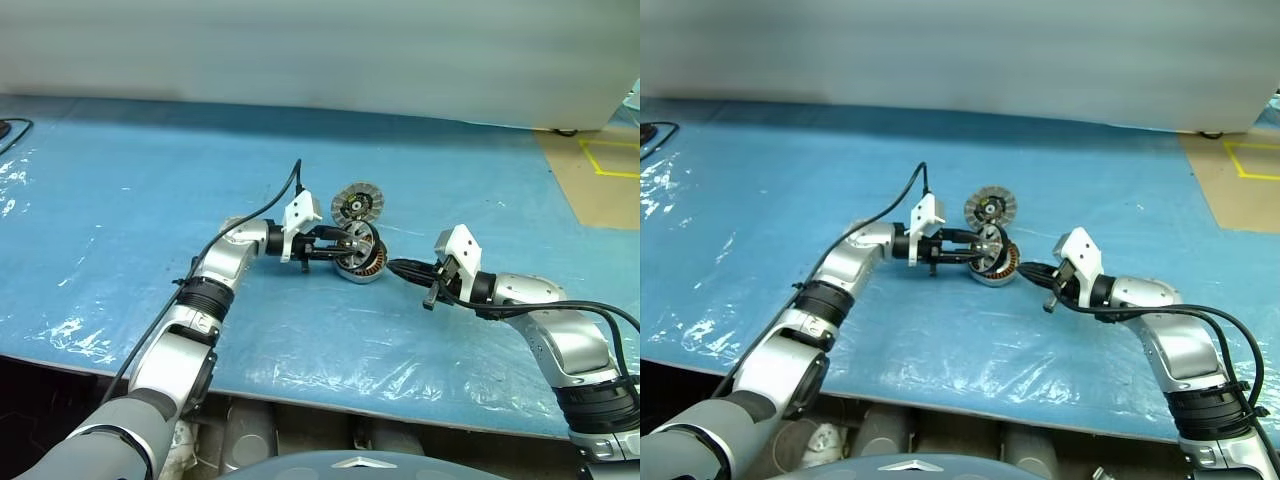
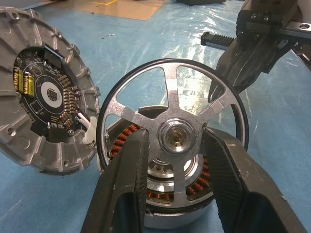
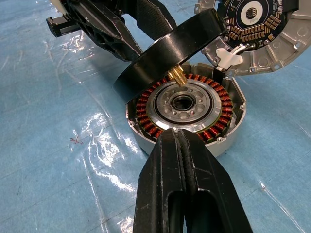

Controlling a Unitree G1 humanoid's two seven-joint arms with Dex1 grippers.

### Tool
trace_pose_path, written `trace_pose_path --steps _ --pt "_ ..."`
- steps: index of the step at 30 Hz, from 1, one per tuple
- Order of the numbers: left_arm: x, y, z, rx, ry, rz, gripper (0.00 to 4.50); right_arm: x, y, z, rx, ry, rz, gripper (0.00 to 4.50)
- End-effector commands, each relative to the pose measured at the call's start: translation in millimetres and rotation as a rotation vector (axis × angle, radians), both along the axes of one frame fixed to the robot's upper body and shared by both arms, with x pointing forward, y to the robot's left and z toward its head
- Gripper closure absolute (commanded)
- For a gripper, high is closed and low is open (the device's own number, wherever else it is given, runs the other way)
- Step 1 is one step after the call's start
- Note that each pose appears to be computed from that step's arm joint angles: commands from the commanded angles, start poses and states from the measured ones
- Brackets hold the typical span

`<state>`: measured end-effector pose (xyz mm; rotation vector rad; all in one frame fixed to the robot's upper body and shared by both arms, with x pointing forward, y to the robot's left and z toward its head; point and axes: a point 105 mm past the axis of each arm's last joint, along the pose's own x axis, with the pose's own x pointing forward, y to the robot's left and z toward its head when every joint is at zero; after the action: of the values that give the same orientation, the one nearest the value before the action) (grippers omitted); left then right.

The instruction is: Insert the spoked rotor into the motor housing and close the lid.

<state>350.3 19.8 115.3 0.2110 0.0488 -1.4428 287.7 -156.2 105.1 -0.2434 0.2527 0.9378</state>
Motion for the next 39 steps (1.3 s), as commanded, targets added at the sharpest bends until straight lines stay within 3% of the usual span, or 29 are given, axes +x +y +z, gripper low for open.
trace_pose_path --steps 1,12,20,25,28,37,39 --pt "-1 0 -14 0.056 0.023 0.006 2.72 1 0 12 -0.002 -0.050 0.003 4.50" --pt "0 6 -24 0.128 0.044 0.017 2.72 2 0 12 -0.004 -0.056 0.001 4.50" --pt "12 8 -9 0.114 -0.008 0.082 0.18 4 -1 12 -0.013 -0.063 -0.001 4.50" --pt "15 4 15 0.031 -0.037 0.084 0.18 5 -1 13 -0.015 -0.063 0.002 4.50" --pt "13 1 28 -0.046 -0.019 0.073 0.80 6 -1 15 -0.004 -0.072 -0.002 4.50" --pt "-11 -6 17 -0.094 0.037 -0.002 3.95 6 -4 19 0.025 -0.085 -0.010 4.50" --pt "-14 -8 13 -0.089 0.040 -0.003 4.47 6 -4 18 0.026 -0.086 -0.012 4.50"
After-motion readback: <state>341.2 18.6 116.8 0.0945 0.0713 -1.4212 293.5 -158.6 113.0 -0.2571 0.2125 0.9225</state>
